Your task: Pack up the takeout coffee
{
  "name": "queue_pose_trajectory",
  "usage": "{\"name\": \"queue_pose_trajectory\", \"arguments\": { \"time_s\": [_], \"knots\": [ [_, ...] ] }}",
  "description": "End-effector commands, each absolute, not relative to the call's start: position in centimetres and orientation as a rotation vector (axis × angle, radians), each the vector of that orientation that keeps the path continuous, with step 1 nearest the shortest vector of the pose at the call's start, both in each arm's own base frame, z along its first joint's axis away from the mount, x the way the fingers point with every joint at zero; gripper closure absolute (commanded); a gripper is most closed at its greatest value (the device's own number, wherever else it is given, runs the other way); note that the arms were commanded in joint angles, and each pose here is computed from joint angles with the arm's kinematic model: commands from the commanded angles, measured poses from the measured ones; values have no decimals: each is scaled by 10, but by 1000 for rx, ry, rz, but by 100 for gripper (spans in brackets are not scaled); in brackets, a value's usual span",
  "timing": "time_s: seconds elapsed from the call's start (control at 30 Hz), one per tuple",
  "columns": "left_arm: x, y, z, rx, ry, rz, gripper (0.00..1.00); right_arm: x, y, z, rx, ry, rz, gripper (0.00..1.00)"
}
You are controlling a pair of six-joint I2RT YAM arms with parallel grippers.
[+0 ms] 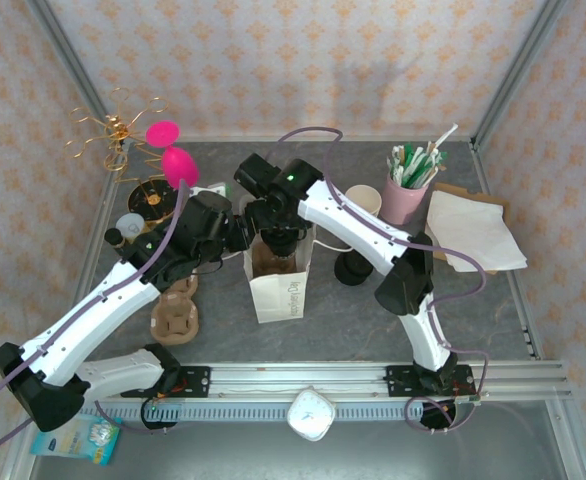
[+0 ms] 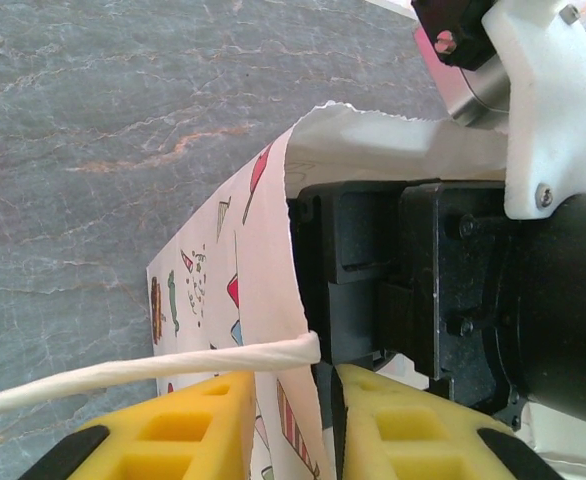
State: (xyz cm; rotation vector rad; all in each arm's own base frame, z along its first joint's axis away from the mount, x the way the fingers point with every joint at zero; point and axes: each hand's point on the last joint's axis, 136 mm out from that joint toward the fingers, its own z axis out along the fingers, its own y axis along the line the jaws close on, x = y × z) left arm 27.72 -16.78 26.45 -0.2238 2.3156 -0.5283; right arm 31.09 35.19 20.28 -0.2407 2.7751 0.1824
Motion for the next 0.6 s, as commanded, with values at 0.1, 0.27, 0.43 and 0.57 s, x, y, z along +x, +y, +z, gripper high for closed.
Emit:
{"name": "queue_pose_trajectory", "arguments": {
  "time_s": [0.1, 0.27, 0.43, 0.57],
  "knots": [
    [283, -165, 265, -235, 2298, -509, 73, 296, 341, 215, -229, 2760, 153, 14],
    [283, -166, 265, -235, 2296, -513, 75, 294, 343, 202, -234, 2770, 162, 18],
    [283, -166, 264, -235, 2298, -519, 75, 300, 345, 199, -236, 2754, 151, 19],
    [283, -164, 263, -240, 2301, -501, 75, 303, 348, 210, -233, 2725, 171, 15]
  ]
}}
